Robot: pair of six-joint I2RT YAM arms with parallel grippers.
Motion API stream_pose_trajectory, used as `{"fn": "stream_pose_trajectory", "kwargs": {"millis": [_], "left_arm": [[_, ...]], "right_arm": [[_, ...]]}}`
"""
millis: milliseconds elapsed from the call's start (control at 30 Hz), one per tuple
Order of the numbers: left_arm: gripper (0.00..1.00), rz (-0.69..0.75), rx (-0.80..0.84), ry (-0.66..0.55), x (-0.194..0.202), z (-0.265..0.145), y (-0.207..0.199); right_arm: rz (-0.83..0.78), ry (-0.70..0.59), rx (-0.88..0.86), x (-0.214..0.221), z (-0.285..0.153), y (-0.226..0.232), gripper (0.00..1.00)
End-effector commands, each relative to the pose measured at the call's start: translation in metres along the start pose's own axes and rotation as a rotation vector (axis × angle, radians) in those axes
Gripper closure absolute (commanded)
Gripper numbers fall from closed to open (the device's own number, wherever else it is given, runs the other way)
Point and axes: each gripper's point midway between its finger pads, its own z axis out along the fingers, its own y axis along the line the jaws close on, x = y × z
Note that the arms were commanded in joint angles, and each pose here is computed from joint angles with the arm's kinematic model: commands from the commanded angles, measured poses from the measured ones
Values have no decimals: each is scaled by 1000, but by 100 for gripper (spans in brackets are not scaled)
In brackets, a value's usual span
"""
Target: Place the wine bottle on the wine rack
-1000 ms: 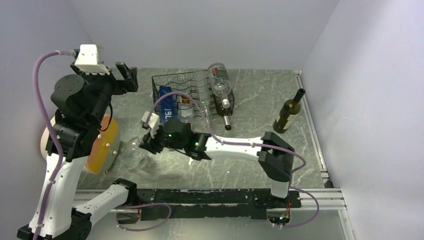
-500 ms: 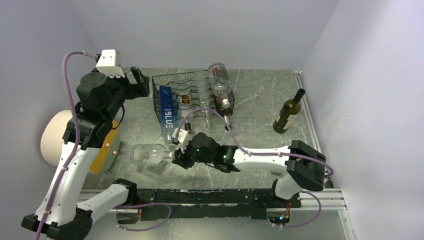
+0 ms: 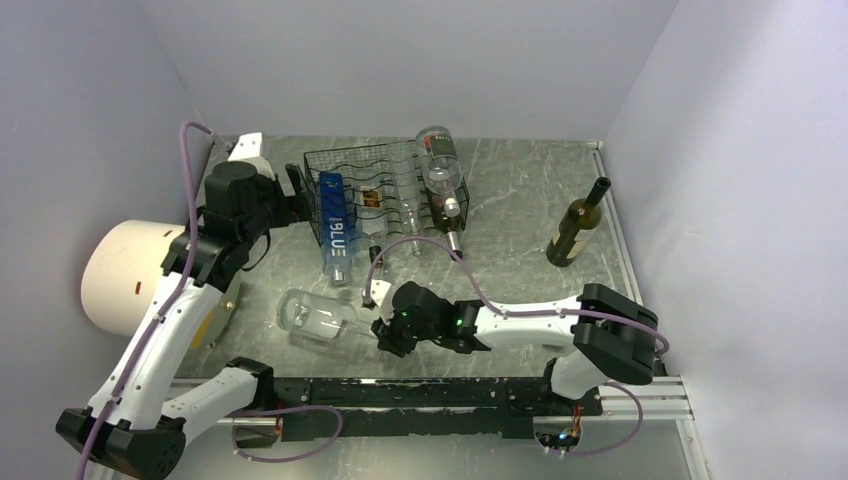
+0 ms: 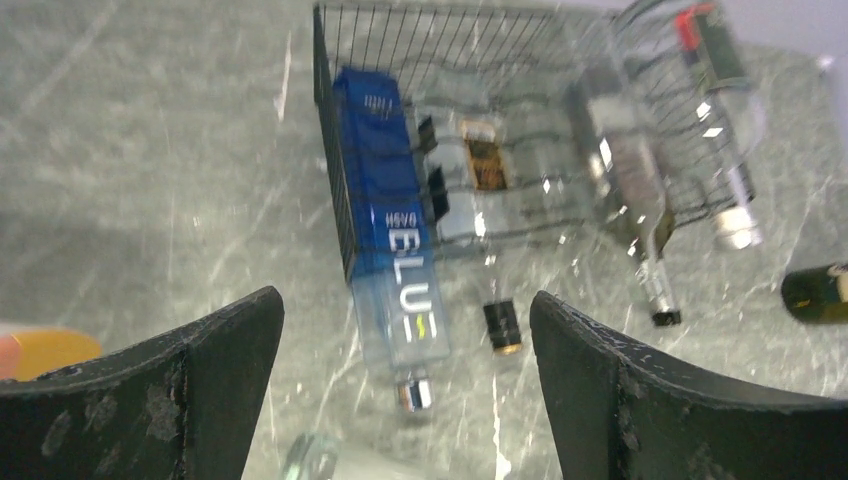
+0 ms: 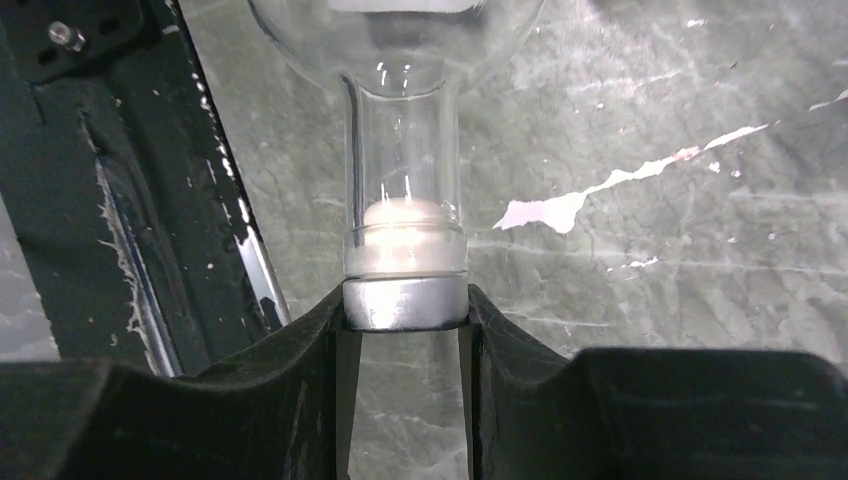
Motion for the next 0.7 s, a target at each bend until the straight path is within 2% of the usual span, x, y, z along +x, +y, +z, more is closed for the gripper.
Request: {"fn": "stream_pose_trajectory", "kwargs": {"millis": [0, 167, 233, 400, 500, 667], "left_arm": [[3, -66, -30, 171, 54, 6, 10], [3, -79, -85, 255, 86, 8, 23], [3, -82, -123, 270, 94, 9, 30], [3, -83, -121, 268, 99, 13, 32], [3, -74, -135, 254, 96, 14, 35], [3, -50, -139, 230, 86, 14, 36]], "right_arm": [[18, 16, 34, 7, 6, -9, 100], [12, 65, 47, 21, 15, -12, 99], [23, 74, 68, 21, 16, -16, 83], [13, 61, 73, 8, 16, -16, 57], [5, 63, 69, 4, 19, -16, 49], [-25, 146, 52, 8, 33, -15, 44]]}}
